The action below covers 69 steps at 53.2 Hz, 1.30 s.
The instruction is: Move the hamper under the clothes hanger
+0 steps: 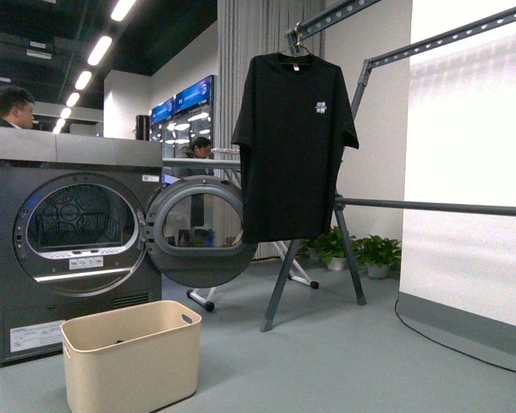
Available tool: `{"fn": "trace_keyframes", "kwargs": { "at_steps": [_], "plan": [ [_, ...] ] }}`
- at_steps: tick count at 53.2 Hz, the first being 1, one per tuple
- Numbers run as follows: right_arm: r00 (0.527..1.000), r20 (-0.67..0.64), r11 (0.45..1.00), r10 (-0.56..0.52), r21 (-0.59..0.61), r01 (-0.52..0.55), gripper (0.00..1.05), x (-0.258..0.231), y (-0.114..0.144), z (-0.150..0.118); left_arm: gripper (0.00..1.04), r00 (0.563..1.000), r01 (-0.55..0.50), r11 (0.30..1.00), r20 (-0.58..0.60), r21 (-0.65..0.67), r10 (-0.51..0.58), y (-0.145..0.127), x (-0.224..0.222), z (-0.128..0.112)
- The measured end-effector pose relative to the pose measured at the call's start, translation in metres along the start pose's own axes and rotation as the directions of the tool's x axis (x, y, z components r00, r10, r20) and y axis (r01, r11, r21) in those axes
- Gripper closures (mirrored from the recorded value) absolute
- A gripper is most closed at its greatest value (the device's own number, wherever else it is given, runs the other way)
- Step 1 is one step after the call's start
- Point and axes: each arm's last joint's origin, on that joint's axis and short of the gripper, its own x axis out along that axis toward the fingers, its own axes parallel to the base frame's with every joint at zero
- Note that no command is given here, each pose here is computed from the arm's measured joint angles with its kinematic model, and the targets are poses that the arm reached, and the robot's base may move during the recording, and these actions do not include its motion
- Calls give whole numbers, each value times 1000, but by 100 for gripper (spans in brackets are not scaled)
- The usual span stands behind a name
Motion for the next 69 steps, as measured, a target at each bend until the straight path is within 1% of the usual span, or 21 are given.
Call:
{"fn": "trace_keyframes", "kwargs": {
  "at_steps": [69],
  "plan": [
    [1000,-2,1000,1,0,-1,8,0,0,0,7,1000,0,1000,-2,0,0,0,0,0]
  ]
}}
